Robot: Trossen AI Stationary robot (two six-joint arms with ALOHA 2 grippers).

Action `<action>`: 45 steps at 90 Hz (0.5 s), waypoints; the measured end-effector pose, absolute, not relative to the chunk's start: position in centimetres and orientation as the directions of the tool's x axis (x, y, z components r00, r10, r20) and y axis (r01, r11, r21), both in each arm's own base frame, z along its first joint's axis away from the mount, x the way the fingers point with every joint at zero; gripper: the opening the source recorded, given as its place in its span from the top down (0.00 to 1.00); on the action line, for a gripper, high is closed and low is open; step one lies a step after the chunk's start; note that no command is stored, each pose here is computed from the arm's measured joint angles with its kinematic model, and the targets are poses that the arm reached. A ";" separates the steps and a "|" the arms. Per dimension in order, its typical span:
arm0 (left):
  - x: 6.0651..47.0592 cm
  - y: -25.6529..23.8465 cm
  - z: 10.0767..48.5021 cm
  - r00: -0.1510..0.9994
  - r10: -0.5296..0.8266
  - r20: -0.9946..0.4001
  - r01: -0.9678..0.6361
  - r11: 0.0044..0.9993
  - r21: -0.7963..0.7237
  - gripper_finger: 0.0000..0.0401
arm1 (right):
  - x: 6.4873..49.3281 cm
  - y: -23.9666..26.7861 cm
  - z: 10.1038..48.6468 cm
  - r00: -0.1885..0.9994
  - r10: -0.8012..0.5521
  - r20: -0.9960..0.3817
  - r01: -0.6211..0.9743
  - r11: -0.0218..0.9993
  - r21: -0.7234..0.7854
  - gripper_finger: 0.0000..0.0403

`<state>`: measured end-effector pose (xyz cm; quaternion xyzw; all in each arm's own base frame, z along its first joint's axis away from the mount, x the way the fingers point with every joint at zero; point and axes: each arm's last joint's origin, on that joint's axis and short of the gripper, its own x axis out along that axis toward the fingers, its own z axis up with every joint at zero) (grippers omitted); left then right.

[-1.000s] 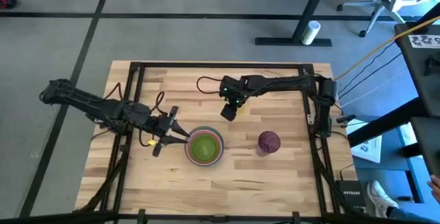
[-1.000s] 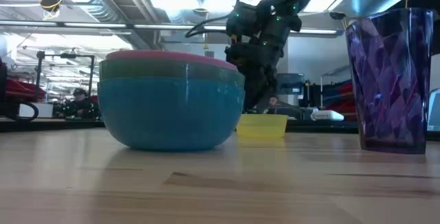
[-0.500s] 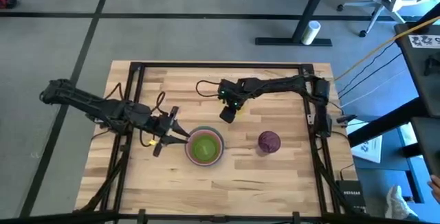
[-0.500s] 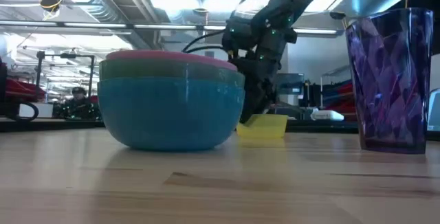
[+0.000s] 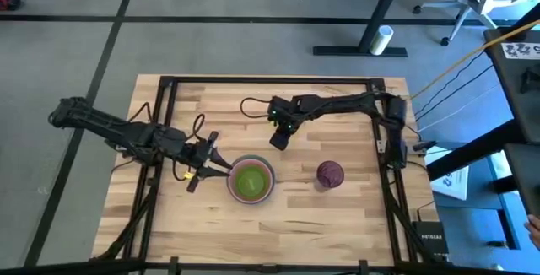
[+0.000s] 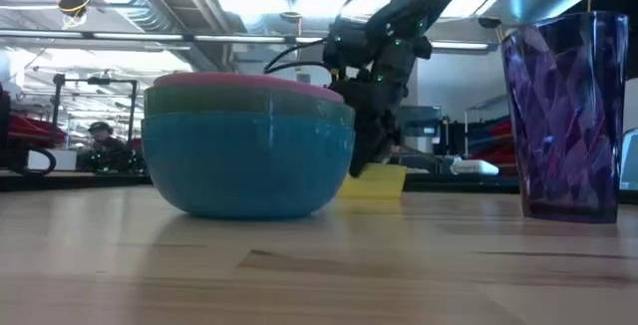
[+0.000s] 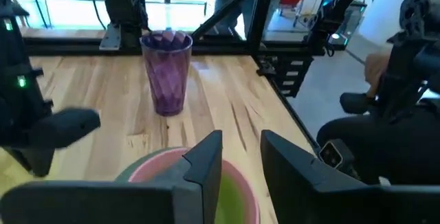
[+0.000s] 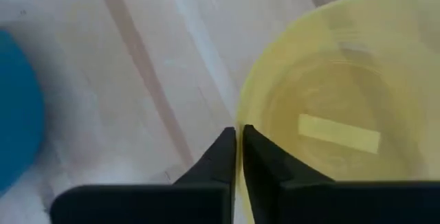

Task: Nest bowls inside each other
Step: Stack the yellow bowl on top of the green bowl

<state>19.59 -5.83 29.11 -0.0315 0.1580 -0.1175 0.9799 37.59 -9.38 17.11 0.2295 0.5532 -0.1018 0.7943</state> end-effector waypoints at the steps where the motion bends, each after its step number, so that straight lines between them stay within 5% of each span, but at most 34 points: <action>1: 19.6 -5.8 29.1 0.922 -0.240 -0.305 0.220 0.971 -0.099 0.79 | 37.6 -9.3 17.2 0.368 0.093 -0.925 0.414 0.875 0.252 1.00; 45: 18.3 -4.9 29.2 0.937 -0.070 -0.342 0.066 0.998 -0.022 0.79 | 36.7 -3.3 24.2 0.534 0.132 -0.835 0.272 0.909 0.317 1.00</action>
